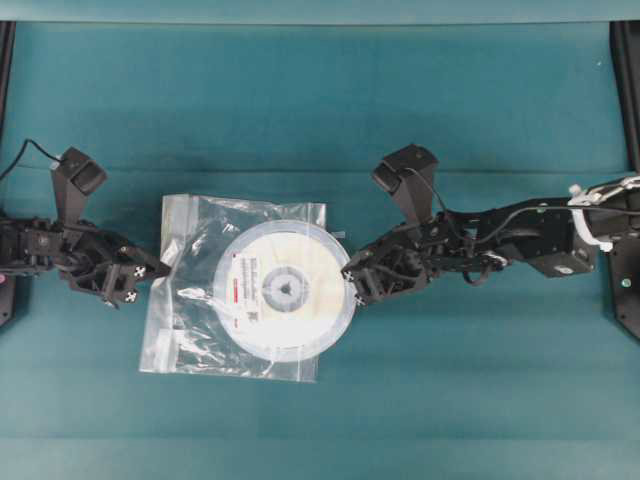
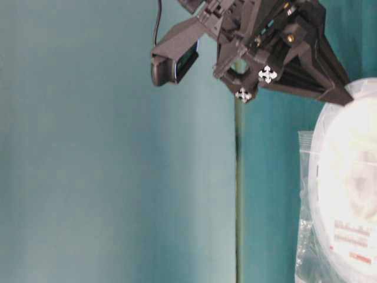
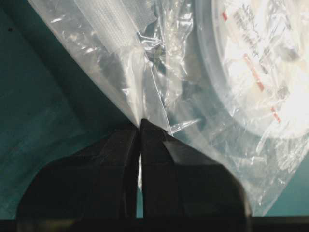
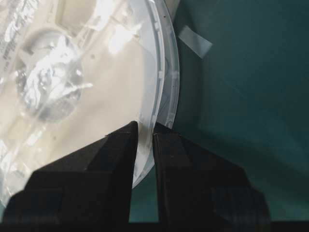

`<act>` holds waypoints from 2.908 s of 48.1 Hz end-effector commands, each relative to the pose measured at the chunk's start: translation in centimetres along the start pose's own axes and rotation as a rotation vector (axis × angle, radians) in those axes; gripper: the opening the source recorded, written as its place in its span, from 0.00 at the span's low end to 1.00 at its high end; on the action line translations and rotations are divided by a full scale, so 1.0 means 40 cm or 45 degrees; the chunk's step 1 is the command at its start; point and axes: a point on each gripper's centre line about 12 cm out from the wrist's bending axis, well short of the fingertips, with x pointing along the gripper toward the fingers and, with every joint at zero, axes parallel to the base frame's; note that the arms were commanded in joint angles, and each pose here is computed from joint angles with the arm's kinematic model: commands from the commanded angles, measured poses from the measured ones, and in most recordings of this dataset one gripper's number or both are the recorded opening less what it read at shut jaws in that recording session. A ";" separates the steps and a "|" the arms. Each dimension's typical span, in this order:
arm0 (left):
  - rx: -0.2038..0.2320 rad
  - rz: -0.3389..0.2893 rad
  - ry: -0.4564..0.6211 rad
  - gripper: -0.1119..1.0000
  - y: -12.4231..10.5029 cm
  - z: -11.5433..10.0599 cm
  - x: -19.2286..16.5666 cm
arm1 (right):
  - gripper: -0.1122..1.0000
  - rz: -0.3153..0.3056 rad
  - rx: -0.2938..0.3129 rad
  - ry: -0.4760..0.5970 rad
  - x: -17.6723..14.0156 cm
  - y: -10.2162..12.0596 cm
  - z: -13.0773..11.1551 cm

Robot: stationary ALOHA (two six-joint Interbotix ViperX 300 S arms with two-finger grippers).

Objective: Take out the reel from the clear zip bag.
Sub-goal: 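Pull the reel rightward out of the bag while left gripper holds bag, then slide the reel further right and set it on the table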

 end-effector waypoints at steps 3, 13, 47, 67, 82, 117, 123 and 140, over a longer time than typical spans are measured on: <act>0.005 -0.018 -0.008 0.09 -0.010 0.005 0.002 | 0.22 0.002 0.028 -0.007 -0.022 -0.008 0.001; 0.005 -0.018 -0.008 0.09 -0.010 0.005 0.002 | 0.22 -0.016 0.045 -0.002 -0.052 -0.039 -0.013; 0.005 -0.020 -0.009 0.09 -0.011 0.006 0.003 | 0.22 -0.052 0.096 0.016 -0.144 -0.124 -0.067; 0.005 -0.023 -0.012 0.09 -0.014 0.008 0.004 | 0.22 -0.083 0.127 0.039 -0.203 -0.177 -0.090; 0.003 -0.022 -0.012 0.09 -0.014 0.009 0.005 | 0.18 -0.107 0.159 0.050 -0.239 -0.212 -0.100; -0.014 -0.032 -0.020 0.09 -0.034 0.023 0.017 | 0.15 -0.091 0.200 0.058 -0.326 -0.266 -0.133; -0.018 -0.026 -0.014 0.09 -0.039 0.025 0.023 | 0.12 -0.091 0.198 0.055 -0.324 -0.265 -0.131; -0.021 0.004 0.002 0.09 -0.026 0.019 0.018 | 0.12 -0.084 0.198 0.048 -0.324 -0.262 -0.128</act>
